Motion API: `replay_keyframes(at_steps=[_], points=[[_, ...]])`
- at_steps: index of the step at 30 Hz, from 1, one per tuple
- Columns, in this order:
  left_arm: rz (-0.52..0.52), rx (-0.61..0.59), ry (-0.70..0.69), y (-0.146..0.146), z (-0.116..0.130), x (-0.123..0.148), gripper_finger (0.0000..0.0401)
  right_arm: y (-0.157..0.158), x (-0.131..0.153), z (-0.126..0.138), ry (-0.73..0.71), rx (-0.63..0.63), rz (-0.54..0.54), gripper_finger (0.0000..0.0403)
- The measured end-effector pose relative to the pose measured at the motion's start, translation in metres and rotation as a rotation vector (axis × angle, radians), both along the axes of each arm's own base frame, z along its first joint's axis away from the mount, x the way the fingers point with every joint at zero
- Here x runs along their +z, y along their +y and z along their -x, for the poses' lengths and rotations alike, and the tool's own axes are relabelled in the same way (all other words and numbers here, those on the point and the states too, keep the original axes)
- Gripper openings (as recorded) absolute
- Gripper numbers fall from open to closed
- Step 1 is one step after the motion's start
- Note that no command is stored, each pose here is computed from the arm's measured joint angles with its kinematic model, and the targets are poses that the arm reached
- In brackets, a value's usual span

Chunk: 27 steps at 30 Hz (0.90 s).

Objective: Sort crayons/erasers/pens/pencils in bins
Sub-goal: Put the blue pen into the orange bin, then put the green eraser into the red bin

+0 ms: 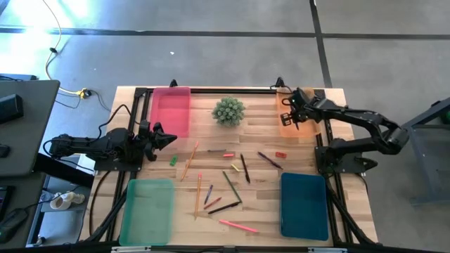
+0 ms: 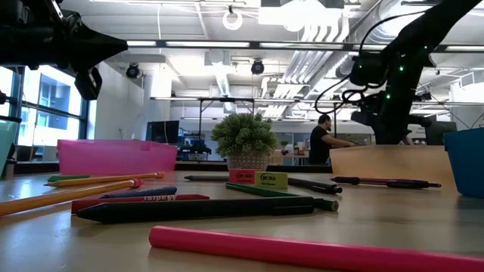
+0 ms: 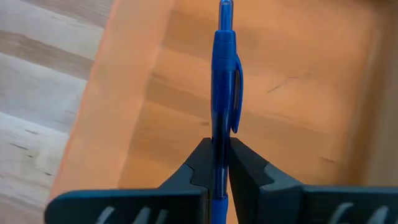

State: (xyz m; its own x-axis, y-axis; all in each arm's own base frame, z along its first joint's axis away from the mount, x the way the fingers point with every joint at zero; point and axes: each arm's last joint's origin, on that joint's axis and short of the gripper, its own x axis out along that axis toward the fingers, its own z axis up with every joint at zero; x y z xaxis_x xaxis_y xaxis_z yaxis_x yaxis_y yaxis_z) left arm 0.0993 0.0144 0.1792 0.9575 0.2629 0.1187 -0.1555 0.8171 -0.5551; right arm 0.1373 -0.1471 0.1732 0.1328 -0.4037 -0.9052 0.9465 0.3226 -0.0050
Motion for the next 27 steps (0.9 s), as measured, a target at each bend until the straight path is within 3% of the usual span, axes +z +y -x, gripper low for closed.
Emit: replay_keyframes(at_steps=[12, 27], points=[[0.013, 0.105, -0.001, 0.0029, 0.0010, -0.0001, 0.0007, 0.0023, -0.0073, 0.0026, 0.012, -0.003, 0.002, 0.0019], [0.070, 0.107, -0.013, 0.0031, 0.0010, -0.0008, 0.0109, 0.0027, -0.0053, 0.0024, 0.001, -0.021, -0.023, 0.0098]])
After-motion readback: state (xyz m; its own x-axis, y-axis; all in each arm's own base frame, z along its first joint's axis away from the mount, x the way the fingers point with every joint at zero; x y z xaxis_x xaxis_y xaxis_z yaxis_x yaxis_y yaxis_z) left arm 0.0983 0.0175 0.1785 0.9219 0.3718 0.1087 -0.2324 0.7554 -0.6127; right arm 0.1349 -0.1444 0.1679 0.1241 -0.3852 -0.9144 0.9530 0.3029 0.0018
